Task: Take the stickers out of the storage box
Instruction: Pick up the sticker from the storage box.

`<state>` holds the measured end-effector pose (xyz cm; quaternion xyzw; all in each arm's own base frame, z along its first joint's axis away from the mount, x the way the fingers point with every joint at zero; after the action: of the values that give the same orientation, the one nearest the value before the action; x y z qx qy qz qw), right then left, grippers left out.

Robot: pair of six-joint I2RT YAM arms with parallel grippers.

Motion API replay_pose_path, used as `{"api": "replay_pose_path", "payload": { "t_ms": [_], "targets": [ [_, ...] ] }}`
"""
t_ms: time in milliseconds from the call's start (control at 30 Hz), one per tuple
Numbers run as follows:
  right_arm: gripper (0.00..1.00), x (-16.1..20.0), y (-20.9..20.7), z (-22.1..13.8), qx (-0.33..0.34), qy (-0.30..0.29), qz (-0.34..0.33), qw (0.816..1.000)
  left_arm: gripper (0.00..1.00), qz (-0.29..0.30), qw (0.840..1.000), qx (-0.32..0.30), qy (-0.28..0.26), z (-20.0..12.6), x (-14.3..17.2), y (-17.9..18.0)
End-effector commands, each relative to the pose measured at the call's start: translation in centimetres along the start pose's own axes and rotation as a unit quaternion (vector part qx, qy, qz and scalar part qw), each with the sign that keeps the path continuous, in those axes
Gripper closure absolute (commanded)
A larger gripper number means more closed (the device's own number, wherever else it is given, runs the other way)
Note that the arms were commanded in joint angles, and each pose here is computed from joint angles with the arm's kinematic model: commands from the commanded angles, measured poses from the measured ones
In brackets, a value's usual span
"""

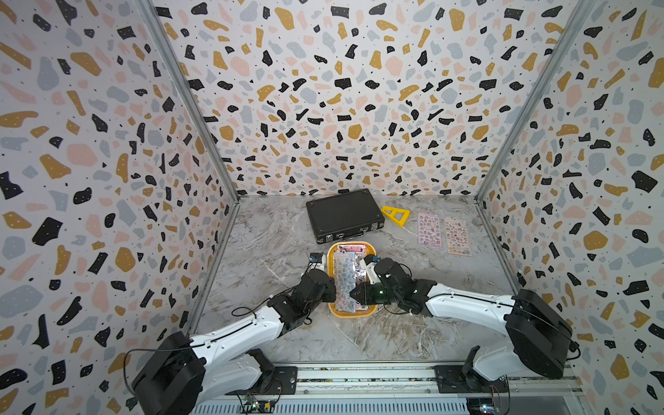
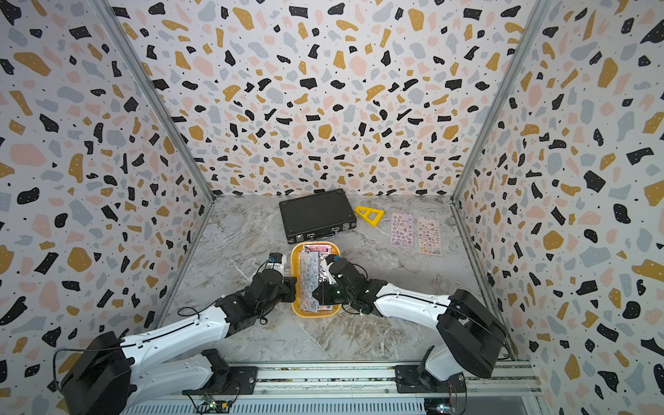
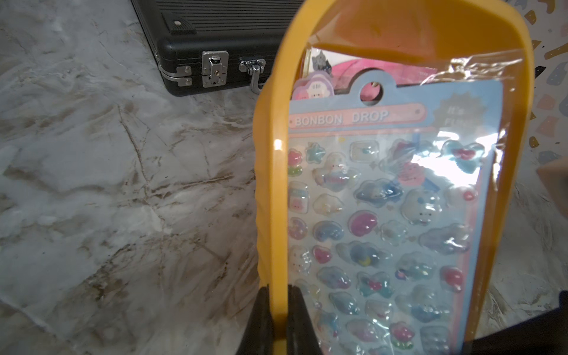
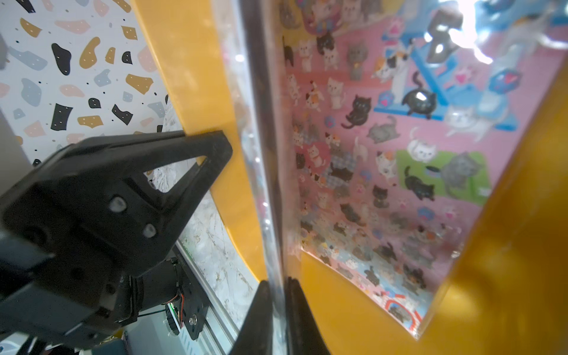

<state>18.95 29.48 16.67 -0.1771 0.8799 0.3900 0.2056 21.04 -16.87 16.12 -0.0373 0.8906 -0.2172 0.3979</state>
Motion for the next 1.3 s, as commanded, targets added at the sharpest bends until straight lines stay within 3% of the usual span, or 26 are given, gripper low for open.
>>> {"api": "replay_pose_path", "payload": {
  "t_ms": [0,400,633,833,1033,1267],
  "targets": [
    [0.98,-0.6,0.4,0.1,0.010,0.005,-0.005,1.000,1.00,-0.014,0.998,0.044,-0.039,-0.5,-2.3,-2.2],
    [1.00,1.0,-1.7,-6.9,0.137,0.014,-0.024,0.990,1.00,-0.015,0.998,0.031,-0.044,-0.7,-2.4,-1.9],
    [1.00,2.5,-3.1,-5.9,0.140,0.047,-0.003,0.989,1.00,-0.017,0.999,0.034,-0.039,-0.8,-2.4,-2.0],
    [0.87,2.3,-3.7,-4.7,0.157,0.058,-0.003,0.986,1.00,-0.017,0.999,0.033,-0.035,-0.9,-2.5,-2.0],
    [0.65,1.9,-3.6,-5.7,0.167,0.030,-0.005,0.986,1.00,-0.017,0.999,0.025,-0.026,-0.6,-2.5,-2.1],
    [0.60,1.7,-3.2,-7.2,0.153,-0.020,0.001,0.988,1.00,-0.019,1.000,0.009,-0.015,-0.3,-2.4,-2.1]
  ]
}}
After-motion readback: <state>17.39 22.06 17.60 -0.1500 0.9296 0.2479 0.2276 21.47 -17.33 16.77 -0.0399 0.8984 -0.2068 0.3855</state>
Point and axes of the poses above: each gripper's point midway between its finger pads, its own z axis out along the fingers, its own y axis along the line the jaws close on, x = y × z, the point moved 8 cm from there along -z, back along the fingers, and after that the axes turned 8 degrees about -z, right-handed, at the moved point
